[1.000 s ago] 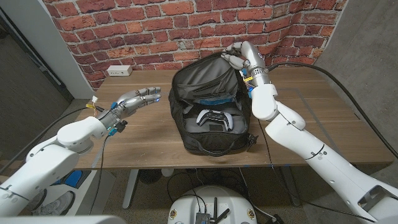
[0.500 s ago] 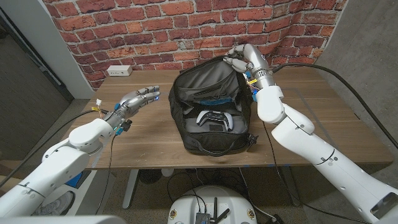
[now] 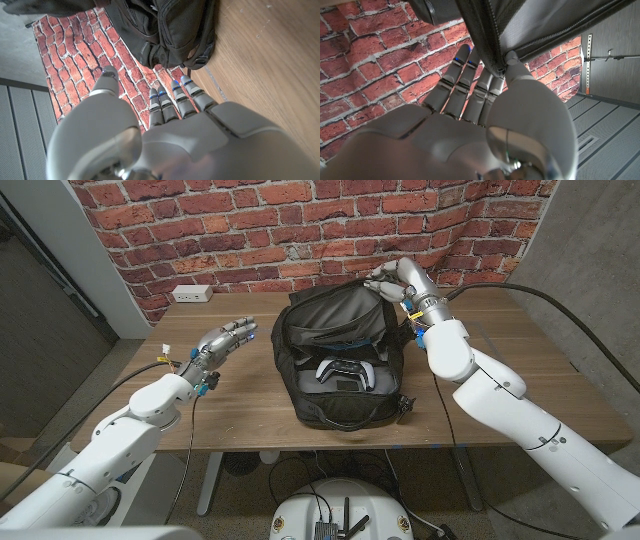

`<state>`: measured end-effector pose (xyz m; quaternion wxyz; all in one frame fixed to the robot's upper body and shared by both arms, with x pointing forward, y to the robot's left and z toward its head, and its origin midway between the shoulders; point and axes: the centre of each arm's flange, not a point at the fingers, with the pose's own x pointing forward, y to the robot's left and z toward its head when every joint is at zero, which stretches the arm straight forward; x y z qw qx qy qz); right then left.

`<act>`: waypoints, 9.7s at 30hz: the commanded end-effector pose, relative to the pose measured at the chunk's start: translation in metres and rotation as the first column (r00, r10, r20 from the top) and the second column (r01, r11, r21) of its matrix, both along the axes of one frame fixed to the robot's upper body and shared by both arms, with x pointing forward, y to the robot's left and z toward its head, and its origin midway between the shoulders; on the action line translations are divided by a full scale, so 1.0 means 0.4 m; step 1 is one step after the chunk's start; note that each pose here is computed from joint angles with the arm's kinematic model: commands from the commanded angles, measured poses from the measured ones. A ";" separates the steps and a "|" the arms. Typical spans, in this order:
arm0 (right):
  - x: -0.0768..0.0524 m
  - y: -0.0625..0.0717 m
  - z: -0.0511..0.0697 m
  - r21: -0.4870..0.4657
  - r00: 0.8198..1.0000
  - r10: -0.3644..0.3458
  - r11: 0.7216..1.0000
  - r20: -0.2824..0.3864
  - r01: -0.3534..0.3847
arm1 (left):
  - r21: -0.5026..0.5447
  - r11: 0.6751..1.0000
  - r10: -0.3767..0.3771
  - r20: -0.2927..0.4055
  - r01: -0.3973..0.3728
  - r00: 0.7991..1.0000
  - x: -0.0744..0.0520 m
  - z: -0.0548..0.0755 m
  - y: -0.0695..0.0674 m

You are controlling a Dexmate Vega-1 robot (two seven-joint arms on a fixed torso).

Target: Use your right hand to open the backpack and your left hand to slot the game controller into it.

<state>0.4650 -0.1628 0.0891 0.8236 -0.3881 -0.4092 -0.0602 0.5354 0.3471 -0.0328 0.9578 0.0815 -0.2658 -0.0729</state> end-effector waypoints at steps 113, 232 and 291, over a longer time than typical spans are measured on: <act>-0.052 -0.174 -0.266 -0.226 0.876 0.124 0.940 -0.467 -0.254 | -0.209 0.967 0.154 0.030 -0.144 0.988 0.165 0.034 0.037; 0.195 -0.378 -0.216 0.317 0.915 0.366 0.900 -0.171 -0.300 | -0.254 0.964 0.097 0.080 -0.074 0.992 0.257 -0.025 0.001; 0.367 -0.364 -0.340 0.706 0.788 0.612 0.587 -0.068 -0.396 | -0.235 0.970 -0.051 0.034 0.058 0.998 0.301 -0.072 -0.097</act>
